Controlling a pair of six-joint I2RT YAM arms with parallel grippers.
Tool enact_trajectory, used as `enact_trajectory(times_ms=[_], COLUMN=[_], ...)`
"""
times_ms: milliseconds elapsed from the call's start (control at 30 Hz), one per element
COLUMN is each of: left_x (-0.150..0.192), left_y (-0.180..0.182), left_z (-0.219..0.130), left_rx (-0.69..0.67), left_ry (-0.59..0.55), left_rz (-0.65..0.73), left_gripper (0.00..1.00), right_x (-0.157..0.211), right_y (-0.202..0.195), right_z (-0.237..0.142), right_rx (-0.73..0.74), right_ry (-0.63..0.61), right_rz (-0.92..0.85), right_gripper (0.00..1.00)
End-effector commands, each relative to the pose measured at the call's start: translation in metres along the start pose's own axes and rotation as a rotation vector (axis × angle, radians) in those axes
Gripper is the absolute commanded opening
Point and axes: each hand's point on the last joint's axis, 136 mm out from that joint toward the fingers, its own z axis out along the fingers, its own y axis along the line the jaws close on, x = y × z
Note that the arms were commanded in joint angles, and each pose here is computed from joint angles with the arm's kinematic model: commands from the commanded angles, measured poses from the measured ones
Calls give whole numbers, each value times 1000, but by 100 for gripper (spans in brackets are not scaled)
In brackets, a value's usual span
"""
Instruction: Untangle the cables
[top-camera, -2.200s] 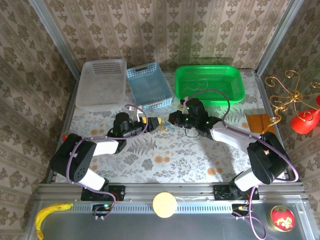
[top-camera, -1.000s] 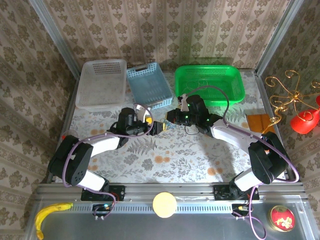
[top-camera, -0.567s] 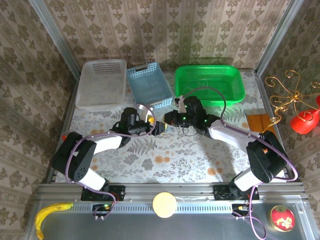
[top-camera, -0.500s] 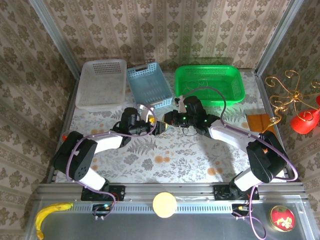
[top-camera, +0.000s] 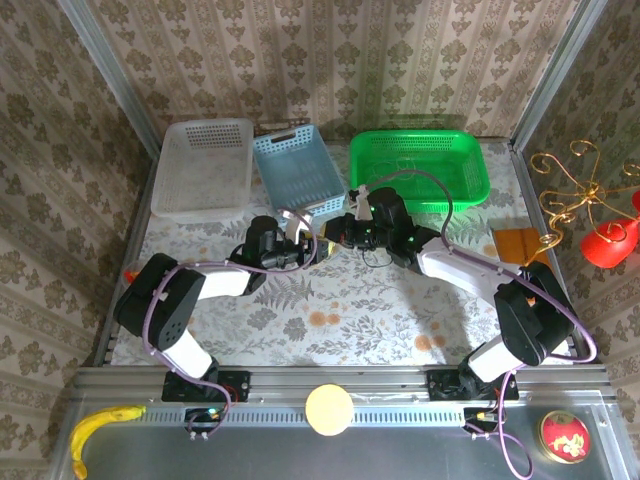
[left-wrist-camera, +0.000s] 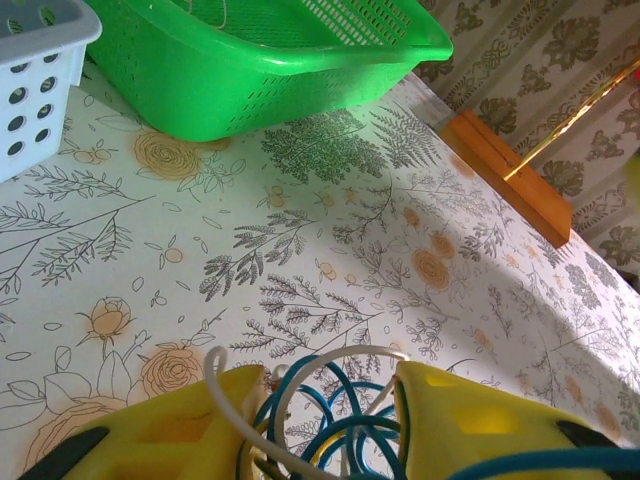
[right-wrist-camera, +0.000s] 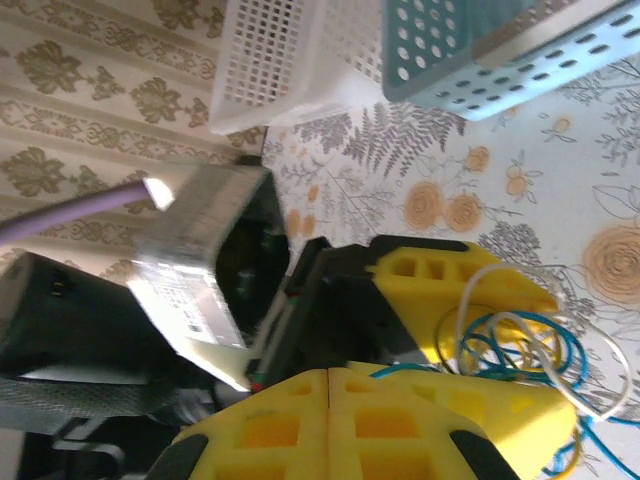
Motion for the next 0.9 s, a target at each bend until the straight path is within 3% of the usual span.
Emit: enact_trajectory(times_ms=[0, 300, 600, 867], left_x=[14, 54, 72, 64], left_y=[6, 29, 42, 39], left_z=[0, -6, -8, -10], left_rx=[-8, -60, -77, -72], left_ry=[16, 64, 77, 61], left_rz=[-13, -67, -112, -108], left_gripper=[38, 42, 41, 41], right_x=[-33, -93, -125, -126], right_y=[63, 124, 175, 176], right_z=[-29, -96, -142, -149], right_rx=[-155, -248, -331, -318], right_ry=[-85, -253, -345, -353], right_rz=[-53, -106, -165, -177], right_gripper=[0, 0, 0, 0])
